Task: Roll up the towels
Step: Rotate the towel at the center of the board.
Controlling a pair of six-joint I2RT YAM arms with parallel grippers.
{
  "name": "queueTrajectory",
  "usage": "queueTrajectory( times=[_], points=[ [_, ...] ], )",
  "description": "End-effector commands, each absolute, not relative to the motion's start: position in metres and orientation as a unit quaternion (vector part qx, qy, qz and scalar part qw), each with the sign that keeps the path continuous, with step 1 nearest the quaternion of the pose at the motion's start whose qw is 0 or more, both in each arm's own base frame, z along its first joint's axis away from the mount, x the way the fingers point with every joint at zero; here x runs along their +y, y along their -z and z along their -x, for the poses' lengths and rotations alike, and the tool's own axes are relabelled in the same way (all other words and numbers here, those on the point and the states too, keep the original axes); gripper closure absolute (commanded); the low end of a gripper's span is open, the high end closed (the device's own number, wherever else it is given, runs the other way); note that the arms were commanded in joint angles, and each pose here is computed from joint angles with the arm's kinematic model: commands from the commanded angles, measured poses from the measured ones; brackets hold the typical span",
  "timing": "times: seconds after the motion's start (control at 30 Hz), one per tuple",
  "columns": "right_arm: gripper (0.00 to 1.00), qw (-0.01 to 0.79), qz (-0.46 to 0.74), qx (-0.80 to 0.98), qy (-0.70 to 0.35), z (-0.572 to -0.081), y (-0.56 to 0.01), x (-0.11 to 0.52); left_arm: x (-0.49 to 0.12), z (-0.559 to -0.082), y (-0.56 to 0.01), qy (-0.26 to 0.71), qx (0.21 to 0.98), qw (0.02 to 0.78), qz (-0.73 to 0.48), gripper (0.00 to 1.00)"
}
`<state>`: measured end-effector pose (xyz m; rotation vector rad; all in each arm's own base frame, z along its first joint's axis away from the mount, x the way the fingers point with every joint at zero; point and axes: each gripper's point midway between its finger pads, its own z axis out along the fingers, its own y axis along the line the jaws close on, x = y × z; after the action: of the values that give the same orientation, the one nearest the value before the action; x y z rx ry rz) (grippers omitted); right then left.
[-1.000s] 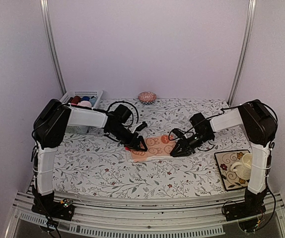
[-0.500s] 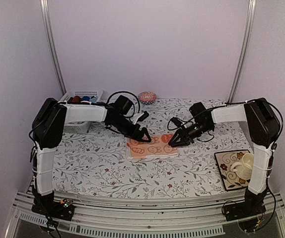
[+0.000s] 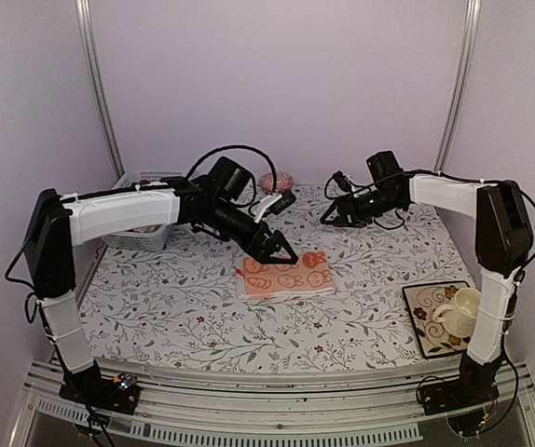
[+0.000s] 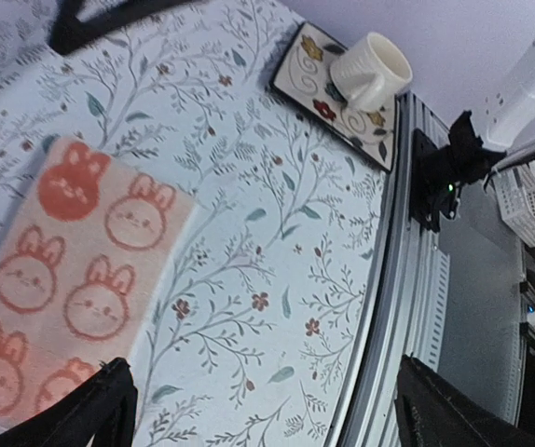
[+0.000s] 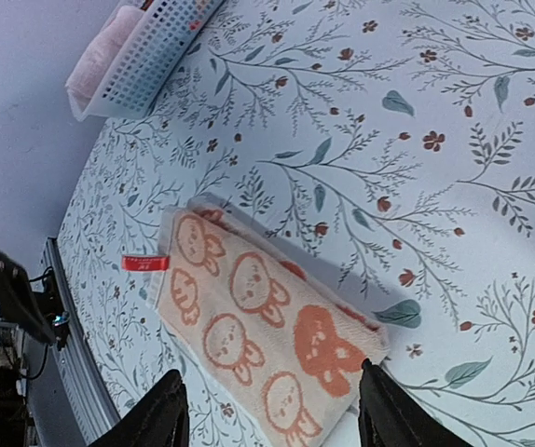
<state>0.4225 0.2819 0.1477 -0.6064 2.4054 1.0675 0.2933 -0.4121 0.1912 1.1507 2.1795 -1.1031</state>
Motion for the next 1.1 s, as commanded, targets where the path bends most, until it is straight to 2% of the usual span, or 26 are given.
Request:
queueTrajectory(
  times=[0.0, 0.3, 0.53, 0.77, 1.07],
  points=[
    [0.37, 0.217, 0.191, 0.891, -0.351, -0.452, -0.119, 0.277, -0.409, -0.243, -0.134, 0.407, 0.791, 0.104, -0.446, 0.03],
    [0.36, 0.189, 0.184, 0.898, -0.353, -0.469, -0.074, 0.286, -0.407, -0.220, -0.079, 0.416, 0.792, 0.001, -0.447, 0.04],
    [0.36, 0.182, 0.199, 0.888, -0.372, -0.471, -0.062, 0.293, -0.393, -0.217, -0.041, 0.367, 0.822, -0.030, -0.433, 0.03],
    [0.35, 0.154, 0.205, 0.889, -0.379, -0.461, -0.041, 0.297, -0.372, -0.238, -0.016, 0.286, 0.867, -0.012, -0.409, 0.03],
    [0.35, 0.122, 0.221, 0.874, -0.415, -0.430, -0.041, 0.306, -0.343, -0.305, 0.011, 0.211, 0.906, 0.048, -0.364, 0.03]
  ],
)
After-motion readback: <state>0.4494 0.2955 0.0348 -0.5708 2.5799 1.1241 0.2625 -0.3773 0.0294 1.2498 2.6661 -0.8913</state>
